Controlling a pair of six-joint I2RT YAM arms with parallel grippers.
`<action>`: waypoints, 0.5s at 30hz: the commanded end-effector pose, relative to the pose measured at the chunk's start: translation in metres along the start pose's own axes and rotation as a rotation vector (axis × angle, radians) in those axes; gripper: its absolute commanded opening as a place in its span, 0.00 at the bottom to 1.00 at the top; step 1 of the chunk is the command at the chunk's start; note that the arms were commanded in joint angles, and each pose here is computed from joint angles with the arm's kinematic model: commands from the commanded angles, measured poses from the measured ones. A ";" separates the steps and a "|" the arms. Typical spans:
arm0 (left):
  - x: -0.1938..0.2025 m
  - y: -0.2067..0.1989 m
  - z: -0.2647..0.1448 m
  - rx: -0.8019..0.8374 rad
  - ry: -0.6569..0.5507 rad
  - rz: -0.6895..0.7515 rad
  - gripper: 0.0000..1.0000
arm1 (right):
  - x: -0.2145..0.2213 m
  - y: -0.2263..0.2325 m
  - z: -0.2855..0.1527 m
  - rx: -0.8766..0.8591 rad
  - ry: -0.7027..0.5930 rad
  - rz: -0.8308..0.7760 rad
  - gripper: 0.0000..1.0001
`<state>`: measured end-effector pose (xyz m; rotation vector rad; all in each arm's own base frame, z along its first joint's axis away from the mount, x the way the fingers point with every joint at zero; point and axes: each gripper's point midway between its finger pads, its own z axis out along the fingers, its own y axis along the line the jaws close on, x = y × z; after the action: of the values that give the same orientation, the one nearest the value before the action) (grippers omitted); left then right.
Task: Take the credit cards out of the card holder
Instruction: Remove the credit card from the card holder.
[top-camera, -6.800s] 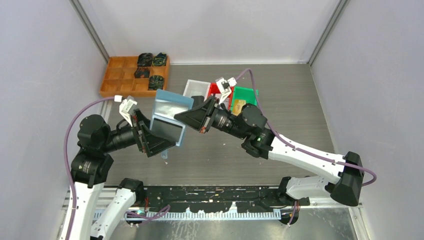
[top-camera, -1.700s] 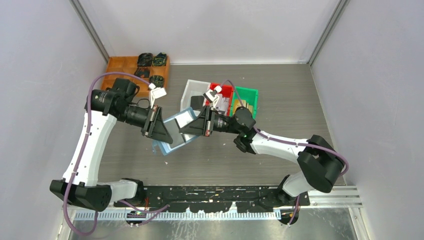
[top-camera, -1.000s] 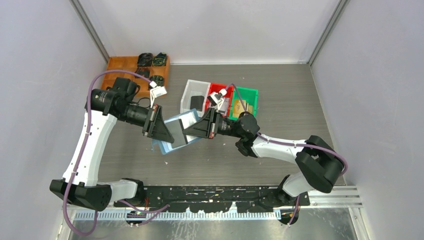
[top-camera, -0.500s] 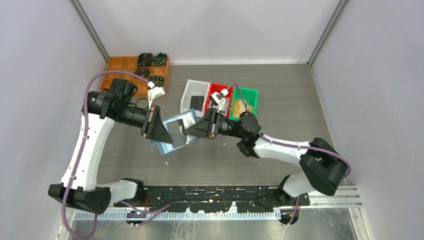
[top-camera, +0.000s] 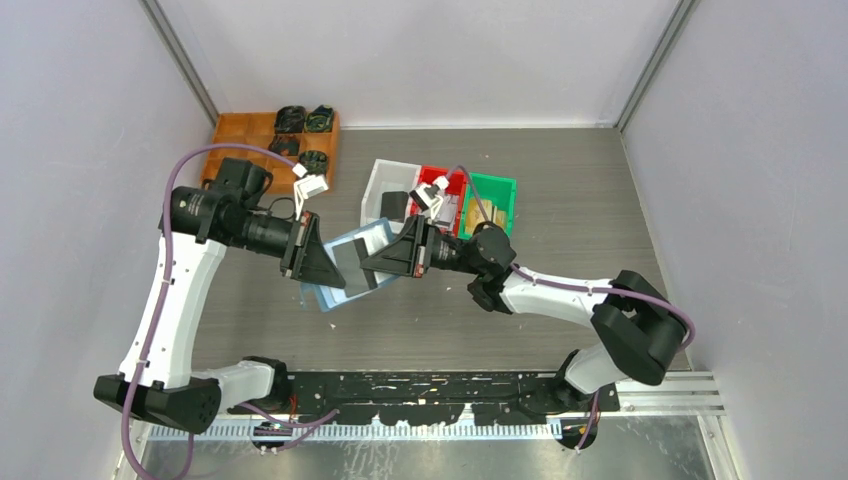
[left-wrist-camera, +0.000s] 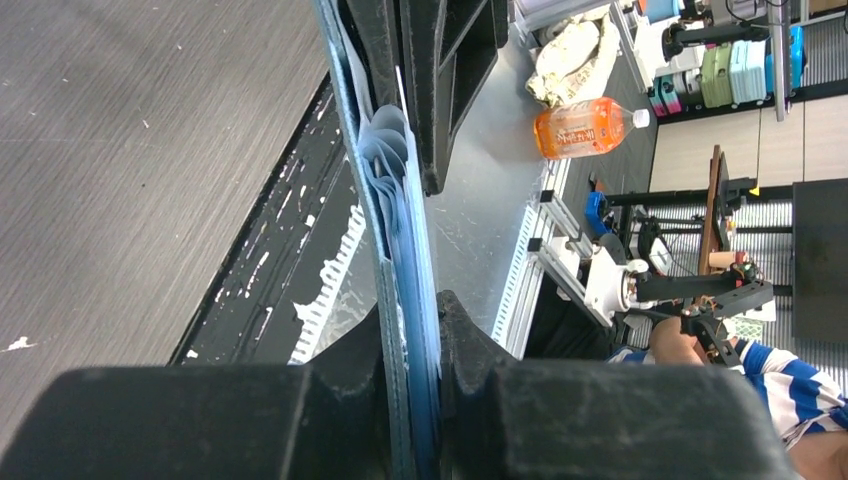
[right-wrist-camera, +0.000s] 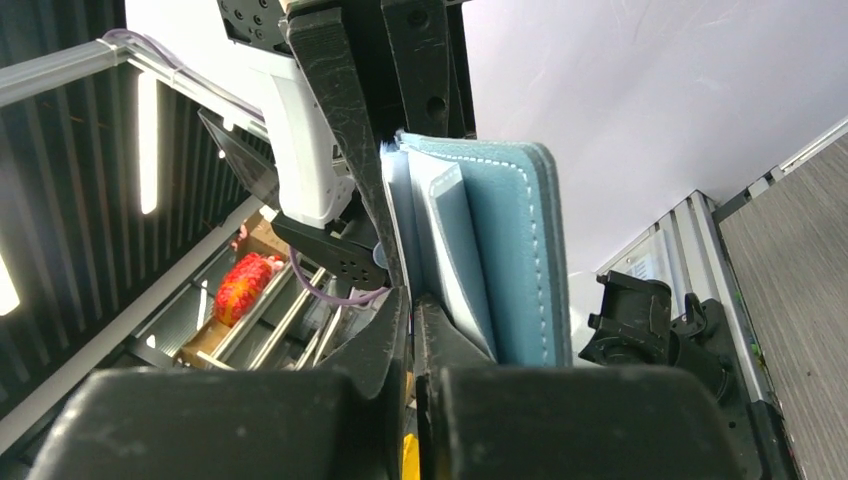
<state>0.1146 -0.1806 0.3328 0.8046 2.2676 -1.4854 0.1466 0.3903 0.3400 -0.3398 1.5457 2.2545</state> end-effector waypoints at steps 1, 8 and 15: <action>-0.006 -0.012 -0.003 0.029 -0.038 0.070 0.00 | -0.017 0.024 -0.019 -0.034 -0.068 -0.056 0.04; -0.007 0.016 -0.003 -0.105 -0.026 0.081 0.00 | -0.038 0.023 -0.053 0.047 -0.128 -0.093 0.01; 0.009 0.085 -0.010 -0.392 0.065 0.135 0.00 | -0.115 -0.026 -0.110 0.423 -0.308 -0.127 0.01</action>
<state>0.1388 -0.1637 0.2966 0.8163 2.3654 -1.1958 0.2214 0.2941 0.3387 -0.0606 1.5820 1.9562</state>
